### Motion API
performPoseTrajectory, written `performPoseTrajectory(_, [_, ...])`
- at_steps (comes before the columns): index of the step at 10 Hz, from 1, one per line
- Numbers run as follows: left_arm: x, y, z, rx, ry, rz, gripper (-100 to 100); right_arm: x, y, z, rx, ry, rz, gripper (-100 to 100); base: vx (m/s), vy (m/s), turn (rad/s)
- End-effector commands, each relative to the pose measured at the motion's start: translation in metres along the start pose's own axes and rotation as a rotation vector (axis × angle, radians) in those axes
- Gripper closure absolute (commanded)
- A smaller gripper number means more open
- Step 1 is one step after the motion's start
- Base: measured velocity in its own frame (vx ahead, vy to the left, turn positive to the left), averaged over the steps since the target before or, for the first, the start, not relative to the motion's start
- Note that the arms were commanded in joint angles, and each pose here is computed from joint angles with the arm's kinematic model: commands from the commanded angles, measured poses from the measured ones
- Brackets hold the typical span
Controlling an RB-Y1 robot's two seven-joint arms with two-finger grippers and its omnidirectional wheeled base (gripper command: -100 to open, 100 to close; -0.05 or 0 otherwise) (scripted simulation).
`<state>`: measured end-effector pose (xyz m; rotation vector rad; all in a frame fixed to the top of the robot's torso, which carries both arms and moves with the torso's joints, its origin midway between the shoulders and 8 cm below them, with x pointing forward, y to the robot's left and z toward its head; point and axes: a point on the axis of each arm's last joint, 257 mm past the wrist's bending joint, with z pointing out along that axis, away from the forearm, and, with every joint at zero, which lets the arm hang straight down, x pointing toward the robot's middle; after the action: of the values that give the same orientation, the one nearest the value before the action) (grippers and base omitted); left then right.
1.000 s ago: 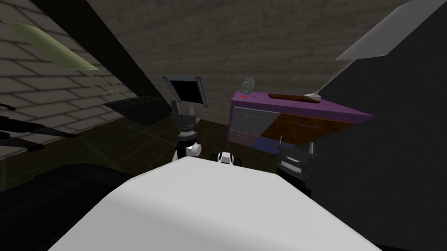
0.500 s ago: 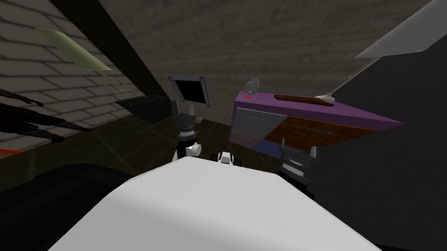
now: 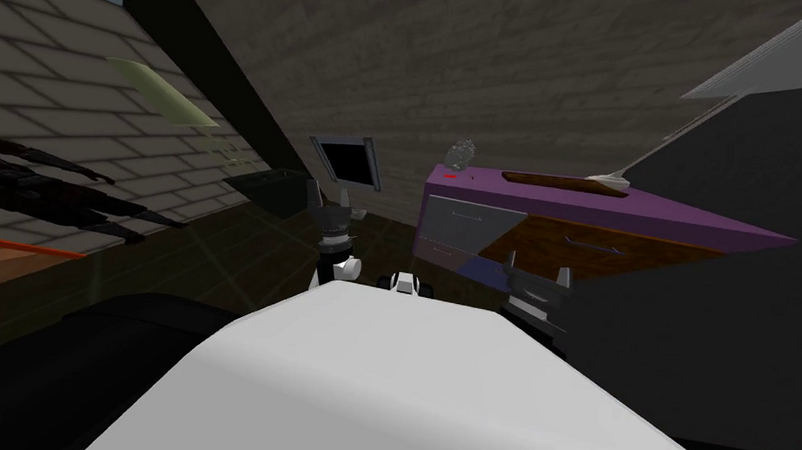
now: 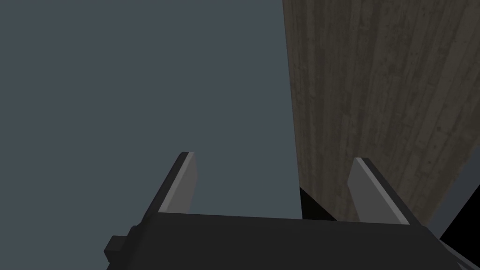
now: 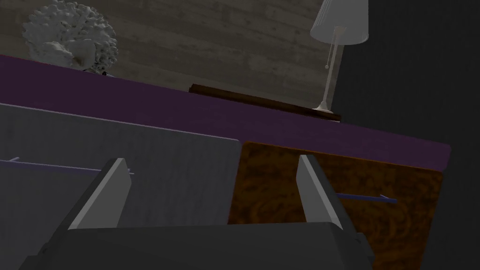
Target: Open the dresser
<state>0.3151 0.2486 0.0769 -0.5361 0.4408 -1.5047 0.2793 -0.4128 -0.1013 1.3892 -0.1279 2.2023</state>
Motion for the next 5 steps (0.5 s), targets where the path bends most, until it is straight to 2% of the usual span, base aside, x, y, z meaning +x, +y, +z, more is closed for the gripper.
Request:
performPoseTrajectory(1, [0.000, 0.000, 0.000, 0.000, 0.000, 0.000, 0, -0.006, 0.007, -0.005, -0.023, -0.017, 0.090, -100, 0.057, -0.014, 0.136])
performPoseTrajectory(2, [0.000, 0.000, 0.000, 0.000, 0.000, 0.000, 0, -0.006, 0.007, -0.005, -0.023, -0.017, 0.101, -100, 0.028, -0.007, -0.023])
performPoseTrajectory(5, [0.000, 0.000, 0.000, 0.000, 0.000, 0.000, 0, -0.019, 0.020, -0.014, -0.068, -0.045, 0.228, -100, 0.048, -0.012, 0.191])
